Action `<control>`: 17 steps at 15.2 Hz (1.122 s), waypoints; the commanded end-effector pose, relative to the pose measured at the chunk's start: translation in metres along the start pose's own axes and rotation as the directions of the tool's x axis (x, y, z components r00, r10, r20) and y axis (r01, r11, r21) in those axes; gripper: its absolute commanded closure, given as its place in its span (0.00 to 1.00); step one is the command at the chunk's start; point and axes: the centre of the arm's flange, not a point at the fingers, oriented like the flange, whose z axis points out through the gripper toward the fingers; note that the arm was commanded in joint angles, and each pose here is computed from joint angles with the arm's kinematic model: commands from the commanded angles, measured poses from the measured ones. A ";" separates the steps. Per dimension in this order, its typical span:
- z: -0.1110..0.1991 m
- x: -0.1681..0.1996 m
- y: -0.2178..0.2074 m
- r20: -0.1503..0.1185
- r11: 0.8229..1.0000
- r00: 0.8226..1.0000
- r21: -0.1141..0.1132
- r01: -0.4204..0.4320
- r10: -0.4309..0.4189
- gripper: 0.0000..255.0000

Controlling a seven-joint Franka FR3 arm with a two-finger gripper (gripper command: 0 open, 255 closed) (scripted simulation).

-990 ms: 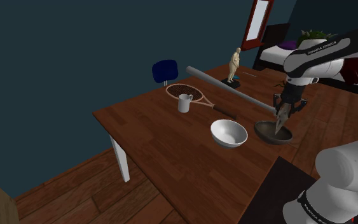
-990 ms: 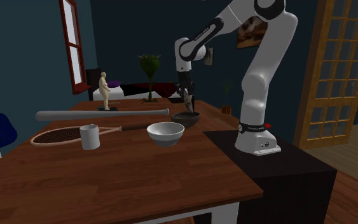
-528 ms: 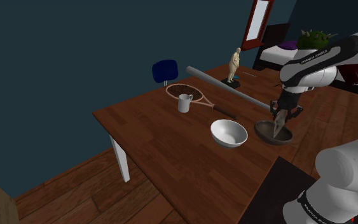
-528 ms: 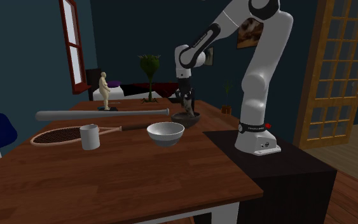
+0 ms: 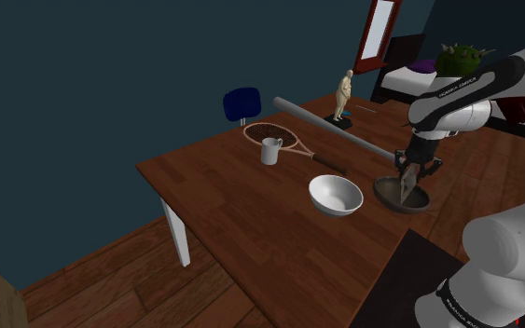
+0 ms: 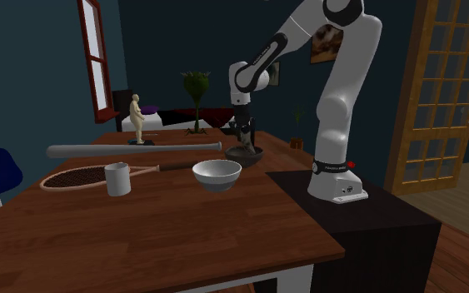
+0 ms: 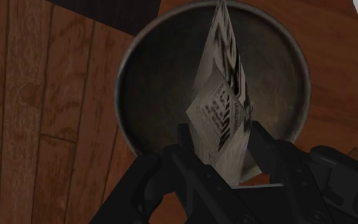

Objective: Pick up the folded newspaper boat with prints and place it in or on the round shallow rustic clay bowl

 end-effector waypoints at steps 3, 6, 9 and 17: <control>0.000 0.000 0.000 0.000 1.000 1.000 0.000 0.000 0.000 0.00; 0.000 0.000 0.000 0.000 1.000 1.000 0.000 0.000 0.000 0.00; -0.026 0.000 0.000 0.000 1.000 1.000 0.000 0.000 0.000 0.00; -0.050 0.000 0.000 0.000 1.000 1.000 0.000 0.000 0.000 0.00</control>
